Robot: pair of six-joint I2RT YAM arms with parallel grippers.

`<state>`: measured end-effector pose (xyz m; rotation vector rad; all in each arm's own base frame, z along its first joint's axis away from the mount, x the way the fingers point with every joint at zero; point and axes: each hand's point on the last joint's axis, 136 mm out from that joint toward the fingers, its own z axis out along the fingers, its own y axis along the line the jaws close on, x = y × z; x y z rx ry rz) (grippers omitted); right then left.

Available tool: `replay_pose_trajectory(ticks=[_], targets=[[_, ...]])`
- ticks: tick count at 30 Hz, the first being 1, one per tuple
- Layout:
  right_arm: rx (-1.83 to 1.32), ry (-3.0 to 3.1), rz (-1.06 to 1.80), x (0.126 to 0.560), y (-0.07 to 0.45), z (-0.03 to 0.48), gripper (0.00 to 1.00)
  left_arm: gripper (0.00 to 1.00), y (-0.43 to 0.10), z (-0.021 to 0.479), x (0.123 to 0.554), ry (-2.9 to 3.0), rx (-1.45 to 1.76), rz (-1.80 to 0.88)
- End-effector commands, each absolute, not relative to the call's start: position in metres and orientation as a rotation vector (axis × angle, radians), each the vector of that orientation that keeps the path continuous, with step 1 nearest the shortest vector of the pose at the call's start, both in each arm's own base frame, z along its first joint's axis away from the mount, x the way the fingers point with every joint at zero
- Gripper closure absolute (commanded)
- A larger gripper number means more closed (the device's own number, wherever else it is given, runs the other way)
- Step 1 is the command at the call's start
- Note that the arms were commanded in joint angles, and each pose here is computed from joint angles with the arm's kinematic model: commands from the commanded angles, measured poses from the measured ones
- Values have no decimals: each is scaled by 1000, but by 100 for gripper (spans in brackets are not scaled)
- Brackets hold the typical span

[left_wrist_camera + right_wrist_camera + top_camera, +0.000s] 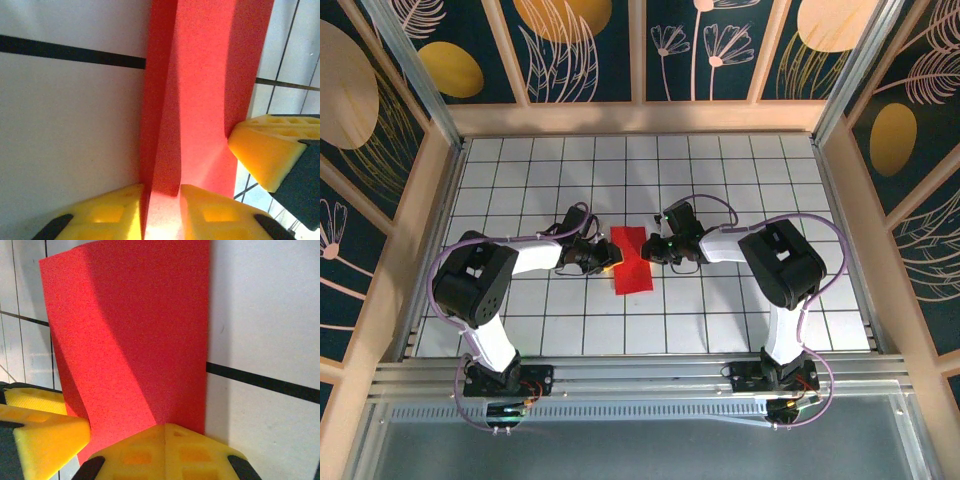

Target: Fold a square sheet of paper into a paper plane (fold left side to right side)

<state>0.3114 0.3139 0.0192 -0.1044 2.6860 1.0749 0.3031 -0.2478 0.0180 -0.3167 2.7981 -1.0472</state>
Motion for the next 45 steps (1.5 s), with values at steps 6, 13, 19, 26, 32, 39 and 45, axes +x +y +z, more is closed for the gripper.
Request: replay_pose_trajectory(ticks=[6,13,19,26,32,39,45], targets=[[-116,2726,1009,305,304,16,84,89,-241,26,303,2798,-339,-972],[-180,2595,929,321,294,53,55,100,-243,28,304,2795,-352,-981],[-315,2493,697,313,266,83,41,100,-250,46,306,2750,-342,-1054],[-613,2351,417,260,266,98,29,100,-256,52,306,2746,-338,-1100],[-872,2258,250,206,291,78,21,100,-258,52,305,2753,-335,-1101],[-1010,2205,114,192,310,52,14,100,-258,55,304,2751,-334,-1096],[-1051,2137,64,203,329,51,14,100,-259,54,302,2756,-328,-1097]])
